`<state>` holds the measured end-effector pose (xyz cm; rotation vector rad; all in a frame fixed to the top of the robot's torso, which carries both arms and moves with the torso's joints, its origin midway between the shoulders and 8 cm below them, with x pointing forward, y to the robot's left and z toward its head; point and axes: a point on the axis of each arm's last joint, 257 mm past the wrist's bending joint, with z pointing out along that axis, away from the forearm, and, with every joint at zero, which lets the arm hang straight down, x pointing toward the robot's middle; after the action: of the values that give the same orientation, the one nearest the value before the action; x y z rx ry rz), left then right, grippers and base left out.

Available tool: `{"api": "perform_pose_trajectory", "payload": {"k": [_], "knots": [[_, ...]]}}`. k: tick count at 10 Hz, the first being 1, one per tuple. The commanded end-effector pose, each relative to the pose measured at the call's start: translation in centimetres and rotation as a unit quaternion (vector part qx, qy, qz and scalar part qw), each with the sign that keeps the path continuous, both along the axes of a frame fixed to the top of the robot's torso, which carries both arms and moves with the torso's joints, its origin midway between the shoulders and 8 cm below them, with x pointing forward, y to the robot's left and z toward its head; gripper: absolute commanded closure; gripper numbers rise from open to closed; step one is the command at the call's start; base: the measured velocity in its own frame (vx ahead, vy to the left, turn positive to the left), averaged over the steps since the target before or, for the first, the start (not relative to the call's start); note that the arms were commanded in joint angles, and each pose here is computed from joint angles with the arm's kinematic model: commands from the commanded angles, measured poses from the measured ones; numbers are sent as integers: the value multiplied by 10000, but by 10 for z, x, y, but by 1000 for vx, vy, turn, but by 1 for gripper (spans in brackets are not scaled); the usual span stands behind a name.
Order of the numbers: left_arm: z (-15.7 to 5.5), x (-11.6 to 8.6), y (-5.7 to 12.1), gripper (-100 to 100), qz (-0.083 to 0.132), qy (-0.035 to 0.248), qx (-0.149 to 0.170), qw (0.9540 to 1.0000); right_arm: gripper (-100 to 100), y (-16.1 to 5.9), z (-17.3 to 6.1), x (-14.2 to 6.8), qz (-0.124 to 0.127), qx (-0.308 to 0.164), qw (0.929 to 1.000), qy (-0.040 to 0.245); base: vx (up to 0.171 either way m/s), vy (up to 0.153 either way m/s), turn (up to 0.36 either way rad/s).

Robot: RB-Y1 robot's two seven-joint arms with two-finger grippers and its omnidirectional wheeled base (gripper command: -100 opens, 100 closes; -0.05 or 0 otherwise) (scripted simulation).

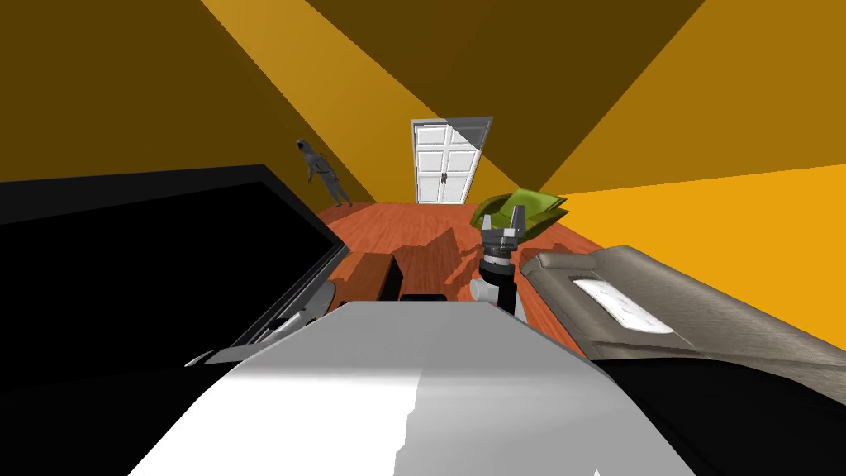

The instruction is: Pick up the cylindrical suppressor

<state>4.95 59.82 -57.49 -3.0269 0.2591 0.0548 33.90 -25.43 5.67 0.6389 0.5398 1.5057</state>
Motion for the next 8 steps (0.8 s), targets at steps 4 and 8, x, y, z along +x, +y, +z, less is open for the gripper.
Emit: {"api": "perform_pose_trajectory", "payload": {"k": [4,8], "knots": [[7,33,2,100,-535,-16,-1,9986,0,0,0,0,-1,0,10000,1,47,-15,189],[11,48,2,100,-775,-16,7,9970,0,0,0,0,1,0,10000,-1,51,-13,135]]}}
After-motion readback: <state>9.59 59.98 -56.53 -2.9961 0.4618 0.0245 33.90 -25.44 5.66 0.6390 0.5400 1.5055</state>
